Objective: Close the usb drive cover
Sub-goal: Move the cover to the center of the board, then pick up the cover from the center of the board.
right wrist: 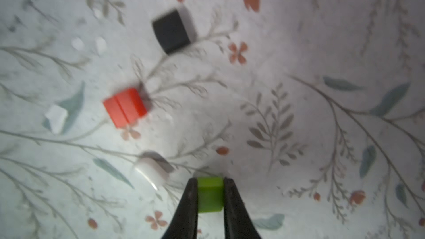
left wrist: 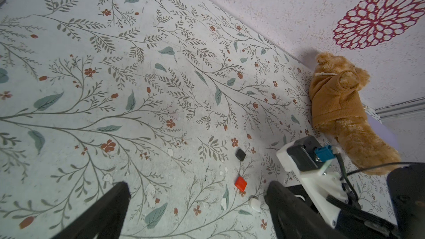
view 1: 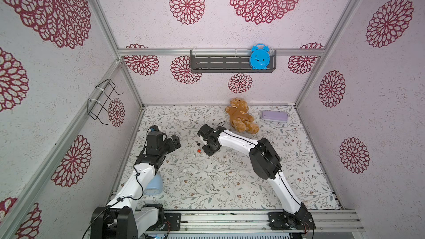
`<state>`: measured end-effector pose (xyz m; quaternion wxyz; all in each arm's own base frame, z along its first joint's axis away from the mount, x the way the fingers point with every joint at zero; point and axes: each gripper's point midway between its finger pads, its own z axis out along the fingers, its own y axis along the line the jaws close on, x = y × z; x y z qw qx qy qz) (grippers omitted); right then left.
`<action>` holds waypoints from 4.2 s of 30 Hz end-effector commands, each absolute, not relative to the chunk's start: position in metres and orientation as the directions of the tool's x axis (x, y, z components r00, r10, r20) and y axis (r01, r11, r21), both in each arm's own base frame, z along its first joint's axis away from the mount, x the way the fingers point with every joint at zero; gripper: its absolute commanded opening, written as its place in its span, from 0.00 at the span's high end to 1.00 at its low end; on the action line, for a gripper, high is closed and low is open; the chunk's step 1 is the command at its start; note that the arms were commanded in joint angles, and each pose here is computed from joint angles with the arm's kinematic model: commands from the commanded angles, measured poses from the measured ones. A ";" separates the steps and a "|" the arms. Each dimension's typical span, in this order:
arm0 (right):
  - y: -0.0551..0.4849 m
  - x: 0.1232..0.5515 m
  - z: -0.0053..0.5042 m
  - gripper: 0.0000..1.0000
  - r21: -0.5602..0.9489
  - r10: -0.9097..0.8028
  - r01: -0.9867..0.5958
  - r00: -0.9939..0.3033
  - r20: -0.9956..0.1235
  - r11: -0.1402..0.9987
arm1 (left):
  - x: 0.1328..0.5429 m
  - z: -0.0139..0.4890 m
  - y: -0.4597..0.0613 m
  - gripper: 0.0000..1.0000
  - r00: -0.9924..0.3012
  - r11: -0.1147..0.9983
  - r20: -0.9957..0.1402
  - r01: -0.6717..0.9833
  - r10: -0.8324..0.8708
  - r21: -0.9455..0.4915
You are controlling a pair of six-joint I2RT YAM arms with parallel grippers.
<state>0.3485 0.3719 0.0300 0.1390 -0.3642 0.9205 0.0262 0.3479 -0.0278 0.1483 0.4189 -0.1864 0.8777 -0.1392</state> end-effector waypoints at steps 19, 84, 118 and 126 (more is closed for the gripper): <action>0.318 0.250 0.034 0.82 0.019 -0.796 -0.811 -0.578 -0.178 0.584 | 0.356 0.161 -0.045 0.03 -0.582 0.855 -0.651 -0.169 -0.487 -0.490; 0.322 0.230 0.045 0.57 0.191 -0.237 -0.286 -0.941 -0.243 0.939 | 0.351 0.165 -0.070 0.03 -0.613 0.868 -0.661 -0.087 -0.433 -0.489; 0.300 0.212 0.036 0.55 -0.006 -0.681 -0.694 -0.706 -0.194 0.720 | 0.352 0.169 -0.071 0.03 -0.612 0.874 -0.671 -0.070 -0.419 -0.481; 0.300 0.210 0.027 0.63 -0.011 -0.689 -0.694 -0.713 -0.129 0.720 | 0.351 0.167 -0.070 0.03 -0.616 0.874 -0.668 -0.072 -0.418 -0.480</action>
